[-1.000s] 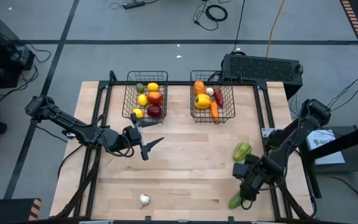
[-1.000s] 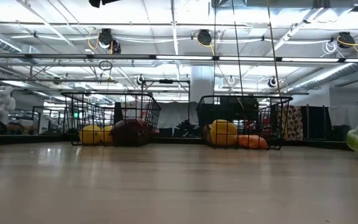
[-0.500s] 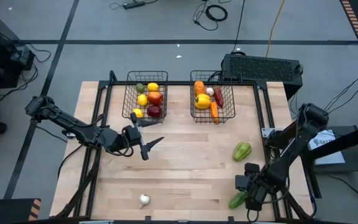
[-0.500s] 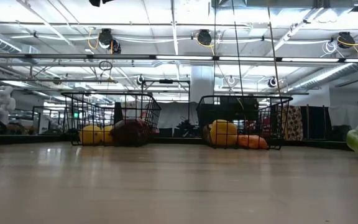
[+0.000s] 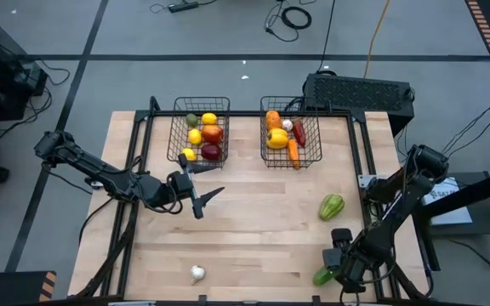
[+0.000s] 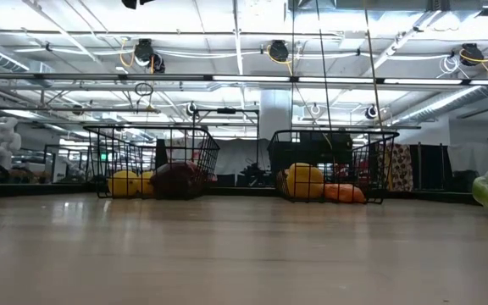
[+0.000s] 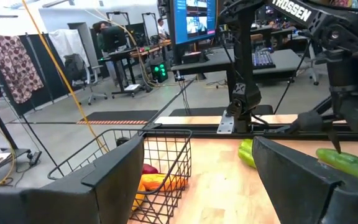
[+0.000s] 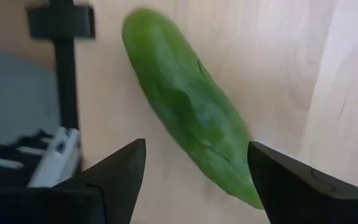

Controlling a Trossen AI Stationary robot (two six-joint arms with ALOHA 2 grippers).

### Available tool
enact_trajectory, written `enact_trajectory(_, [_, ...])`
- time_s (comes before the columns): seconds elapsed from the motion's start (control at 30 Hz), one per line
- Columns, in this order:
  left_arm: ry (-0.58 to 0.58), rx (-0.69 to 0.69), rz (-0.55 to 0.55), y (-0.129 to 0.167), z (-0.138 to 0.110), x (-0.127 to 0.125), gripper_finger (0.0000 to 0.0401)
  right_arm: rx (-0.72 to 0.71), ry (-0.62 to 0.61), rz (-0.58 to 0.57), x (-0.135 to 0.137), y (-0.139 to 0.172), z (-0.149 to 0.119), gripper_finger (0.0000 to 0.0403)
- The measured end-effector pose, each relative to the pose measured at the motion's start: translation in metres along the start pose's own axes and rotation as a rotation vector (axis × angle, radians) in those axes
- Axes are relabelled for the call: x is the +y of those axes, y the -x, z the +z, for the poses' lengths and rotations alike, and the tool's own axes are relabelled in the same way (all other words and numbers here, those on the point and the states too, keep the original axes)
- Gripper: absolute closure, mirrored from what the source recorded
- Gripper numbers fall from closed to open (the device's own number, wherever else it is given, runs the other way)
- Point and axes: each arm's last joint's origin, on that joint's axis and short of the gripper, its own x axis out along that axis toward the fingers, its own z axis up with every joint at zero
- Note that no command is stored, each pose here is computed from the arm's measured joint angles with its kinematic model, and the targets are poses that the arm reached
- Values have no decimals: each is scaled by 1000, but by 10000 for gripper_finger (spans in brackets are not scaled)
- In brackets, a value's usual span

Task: Sort produce into baskets
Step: Put the green cucumber into the right mesh basket

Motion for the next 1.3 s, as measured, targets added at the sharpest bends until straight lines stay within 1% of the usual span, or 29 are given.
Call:
enact_trajectory(0.1, [-1, 0, 0, 0, 0, 0, 95, 38, 62, -22, 0, -9, 0, 118])
enact_trajectory(0.33, [-3, 1, 0, 0, 0, 0, 95, 127, 225, -100, -1, -36, 0, 64])
enact_trajectory(0.43, [-4, 3, 0, 0, 0, 0, 95, 170, 272, -133, -2, -50, -1, 59])
enact_trajectory(0.53, [-4, 3, 0, 0, 0, 0, 95, 187, 288, -150, -2, -57, 0, 73])
enact_trajectory(0.67, [-2, 1, 1, 0, 0, 0, 95, 184, 279, -150, -2, -58, 0, 109])
enact_trajectory(0.9, [-3, 1, 1, 0, 0, 0, 95, 144, 157, -138, -1, -51, 1, 179])
enact_trajectory(1.03, [-8, 1, 1, 0, 0, 0, 95, 117, 124, -102, 3, -52, 3, 210])
enact_trajectory(1.17, [-11, 2, 1, 0, 0, 0, 95, 63, 87, -39, 6, -52, 12, 220])
enact_trajectory(1.3, [-11, 2, 1, 0, 0, 0, 95, -7, 1, 19, 3, -50, 29, 217])
